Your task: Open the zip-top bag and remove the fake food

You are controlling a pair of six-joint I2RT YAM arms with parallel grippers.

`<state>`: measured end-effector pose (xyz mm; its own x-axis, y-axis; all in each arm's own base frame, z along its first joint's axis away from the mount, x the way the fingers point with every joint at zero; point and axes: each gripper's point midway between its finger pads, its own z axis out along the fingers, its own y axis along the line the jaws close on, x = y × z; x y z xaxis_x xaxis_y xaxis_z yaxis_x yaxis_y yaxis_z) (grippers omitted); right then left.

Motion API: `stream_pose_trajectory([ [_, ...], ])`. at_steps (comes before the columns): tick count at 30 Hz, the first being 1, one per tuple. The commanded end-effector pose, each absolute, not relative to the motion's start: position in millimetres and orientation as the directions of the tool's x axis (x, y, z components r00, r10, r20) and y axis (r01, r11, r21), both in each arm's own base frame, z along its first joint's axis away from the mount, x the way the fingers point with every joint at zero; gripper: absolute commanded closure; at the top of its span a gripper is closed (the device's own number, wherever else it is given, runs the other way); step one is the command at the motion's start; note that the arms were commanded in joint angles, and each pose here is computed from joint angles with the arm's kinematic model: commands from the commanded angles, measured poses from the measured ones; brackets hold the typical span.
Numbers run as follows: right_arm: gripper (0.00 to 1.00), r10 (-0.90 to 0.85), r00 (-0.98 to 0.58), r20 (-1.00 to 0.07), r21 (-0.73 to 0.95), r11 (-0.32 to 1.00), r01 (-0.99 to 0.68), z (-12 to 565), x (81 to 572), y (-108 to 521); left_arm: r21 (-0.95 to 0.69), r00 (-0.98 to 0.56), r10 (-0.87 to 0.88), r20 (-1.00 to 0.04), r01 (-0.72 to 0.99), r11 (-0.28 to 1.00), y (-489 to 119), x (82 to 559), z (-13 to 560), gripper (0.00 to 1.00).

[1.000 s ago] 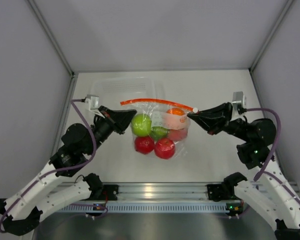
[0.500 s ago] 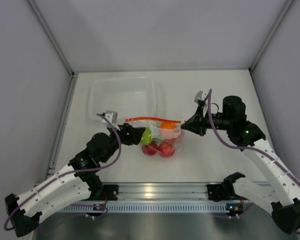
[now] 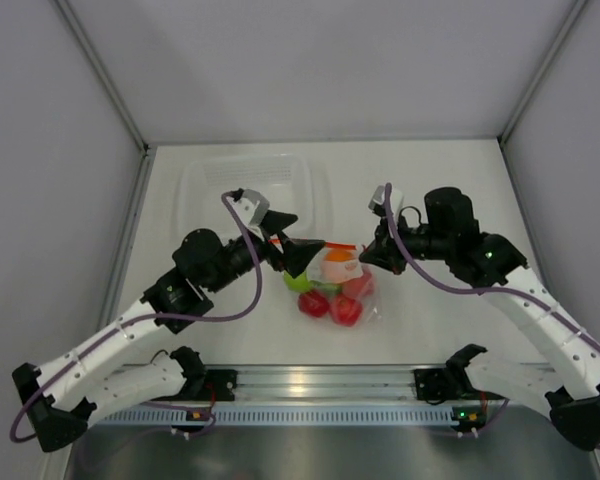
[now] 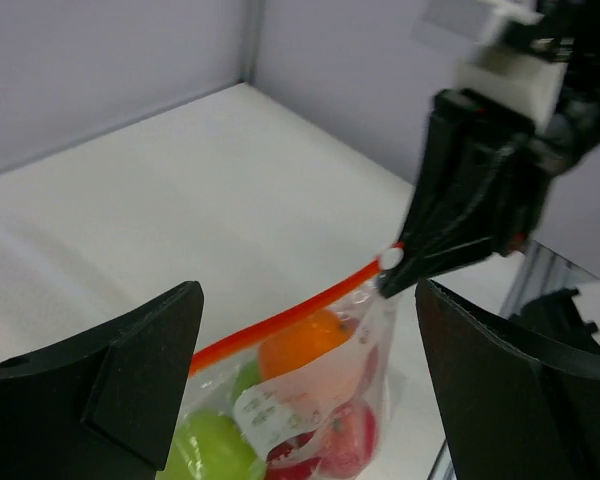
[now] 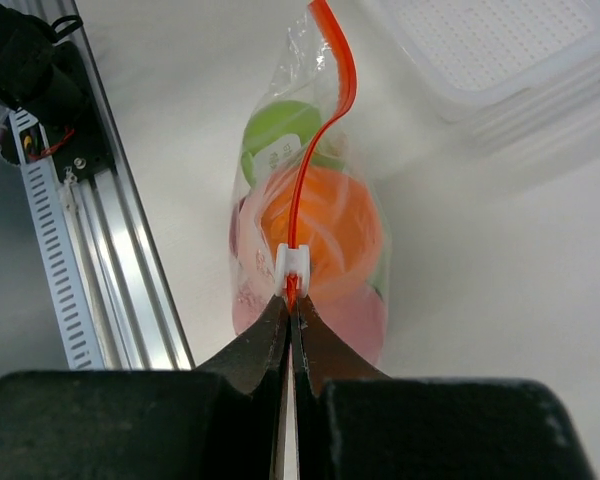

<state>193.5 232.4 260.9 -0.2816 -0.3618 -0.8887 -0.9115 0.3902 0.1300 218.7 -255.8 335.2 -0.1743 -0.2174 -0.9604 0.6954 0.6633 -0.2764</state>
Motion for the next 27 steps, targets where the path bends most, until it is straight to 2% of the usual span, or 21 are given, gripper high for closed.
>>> stream_pose_trajectory([
  [1,1.00,-0.332,-0.189,-0.924,0.054,0.377,-0.925,289.4,187.2,228.9,-0.046,-0.003,-0.156,-0.988,0.961,0.273,-308.9,164.6,381.3,0.07],
  [2,1.00,-0.328,-0.158,-0.931,0.031,0.359,-0.933,293.5,185.6,229.8,-0.017,0.005,-0.140,-0.990,0.987,0.159,-317.4,148.1,383.3,0.08],
  [3,1.00,-0.314,-0.134,-0.940,0.027,0.325,-0.945,298.1,179.4,232.3,0.020,0.037,-0.145,-0.989,0.993,0.114,-321.4,143.2,397.7,0.08],
  [5,1.00,-0.293,-0.109,-0.950,0.012,0.316,-0.949,304.7,174.8,232.1,0.005,0.004,-0.074,-0.997,1.000,-0.013,-336.4,133.9,383.8,0.10],
  [6,1.00,-0.290,-0.101,-0.952,0.006,0.311,-0.950,306.6,173.4,232.0,0.028,0.024,-0.082,-0.996,0.999,-0.045,-339.1,132.0,396.4,0.11],
  [8,1.00,-0.285,-0.088,-0.954,-0.003,0.304,-0.953,309.4,169.0,230.7,-0.013,-0.016,-0.018,-1.000,0.992,-0.122,-351.7,131.3,380.2,0.13],
  [12,1.00,-0.262,-0.054,-0.964,-0.023,0.285,-0.958,315.0,163.3,230.5,-0.064,-0.056,0.053,-0.997,0.985,-0.161,-366.0,140.4,365.5,0.19],
  [16,1.00,-0.256,-0.034,-0.966,-0.037,0.269,-0.962,313.8,160.8,230.8,-0.047,-0.037,0.061,-0.997,0.984,-0.172,-371.8,146.3,360.5,0.20],
  [20,1.00,-0.265,-0.034,-0.964,-0.038,0.261,-0.965,310.8,159.0,231.0,-0.064,-0.051,0.078,-0.996,0.981,-0.183,-378.0,150.7,352.7,0.25],
  [25,1.00,-0.275,-0.036,-0.961,-0.048,0.290,-0.956,308.6,160.8,226.6,-0.097,-0.080,0.100,-0.992,0.979,-0.180,-381.0,154.7,342.5,0.41],
  [27,1.00,-0.275,-0.026,-0.961,-0.060,0.299,-0.952,309.3,162.3,226.7,-0.102,-0.084,0.102,-0.991,0.978,-0.184,-381.7,154.5,342.6,0.52],
])
